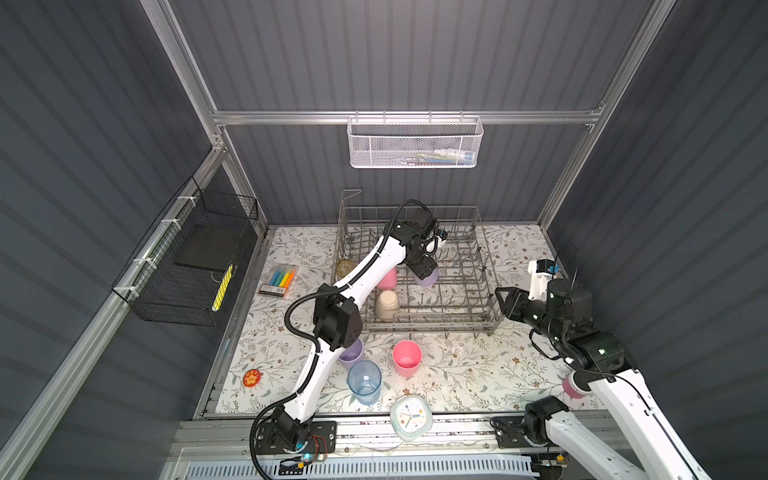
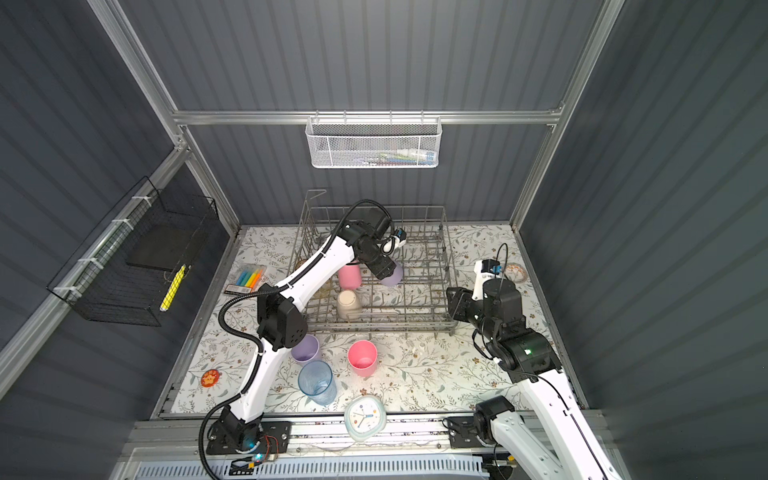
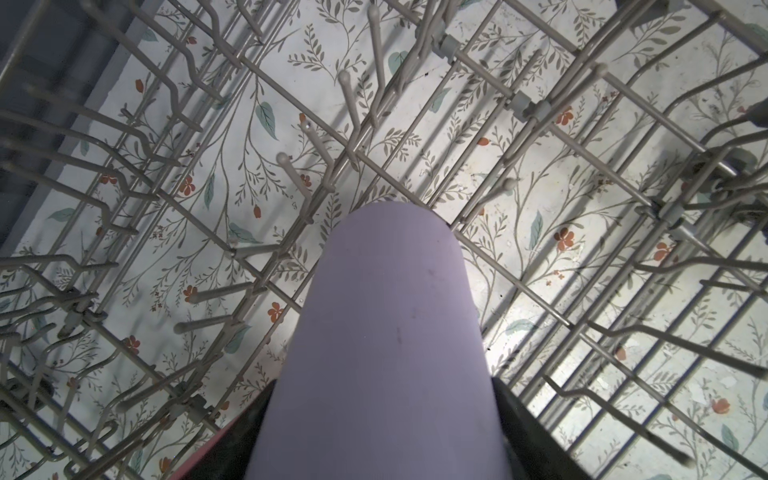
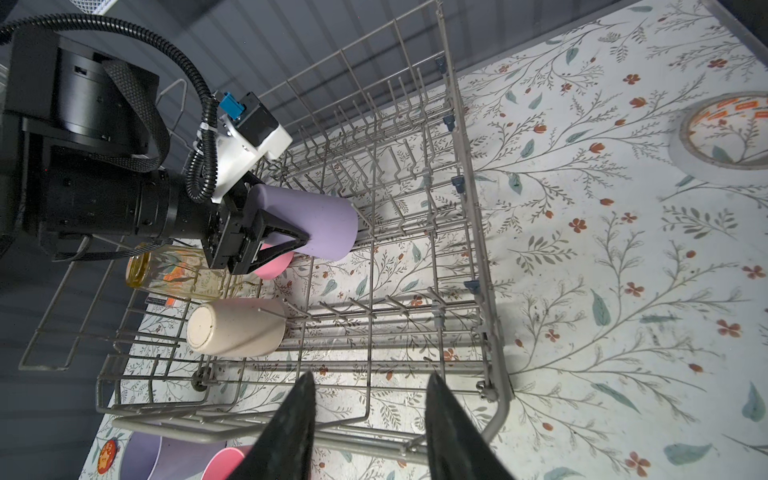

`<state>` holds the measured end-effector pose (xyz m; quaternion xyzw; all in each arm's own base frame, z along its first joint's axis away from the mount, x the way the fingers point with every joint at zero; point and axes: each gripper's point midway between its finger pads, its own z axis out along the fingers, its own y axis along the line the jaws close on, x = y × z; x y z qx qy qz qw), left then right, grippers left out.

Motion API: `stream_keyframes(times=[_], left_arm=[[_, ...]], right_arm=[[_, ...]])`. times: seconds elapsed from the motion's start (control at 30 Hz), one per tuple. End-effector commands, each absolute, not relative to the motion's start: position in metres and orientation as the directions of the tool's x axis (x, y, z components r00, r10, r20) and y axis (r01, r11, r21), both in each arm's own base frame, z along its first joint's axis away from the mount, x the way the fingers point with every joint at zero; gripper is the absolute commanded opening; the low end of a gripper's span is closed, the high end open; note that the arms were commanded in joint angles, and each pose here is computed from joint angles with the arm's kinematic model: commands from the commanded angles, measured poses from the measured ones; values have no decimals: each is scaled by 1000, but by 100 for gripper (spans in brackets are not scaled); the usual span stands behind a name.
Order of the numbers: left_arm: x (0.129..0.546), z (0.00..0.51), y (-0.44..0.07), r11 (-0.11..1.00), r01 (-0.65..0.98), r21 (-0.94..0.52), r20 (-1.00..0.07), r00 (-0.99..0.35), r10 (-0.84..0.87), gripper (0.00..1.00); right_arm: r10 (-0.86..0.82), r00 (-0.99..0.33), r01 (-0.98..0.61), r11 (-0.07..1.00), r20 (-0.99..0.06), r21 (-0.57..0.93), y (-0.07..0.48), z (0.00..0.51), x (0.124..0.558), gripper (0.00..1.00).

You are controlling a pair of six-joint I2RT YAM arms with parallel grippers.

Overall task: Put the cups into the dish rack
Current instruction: 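Lower the purple cup mouth-down into the rack with the left gripper, then open the left gripper to release the purple cup and lift away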

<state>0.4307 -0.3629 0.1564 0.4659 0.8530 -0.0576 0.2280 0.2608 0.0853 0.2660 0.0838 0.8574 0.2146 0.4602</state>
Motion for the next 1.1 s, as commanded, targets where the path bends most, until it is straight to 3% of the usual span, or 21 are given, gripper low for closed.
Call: stream_keyframes(times=[0.0,0.2,0.5,1.07], left_arm=[[437,152,-357,549,817,178,-407,-447,797,75],[439,143,-356,546,813,203,-383,-447,808,81],[440,157,-363,560,807,188,-437,-442,783,89],[430,292,-359,638,743,204,-705,-341,622,93]], right_arm=[[345,-563,-65,888,-751,456,88,264,263,45],[348,-568,-61,886,-746,460,88,261,263,45],[340,-586,-78,880,-735,469,92,259,261,44],[202,-570,-287,859,-796,423,126,286,246,43]])
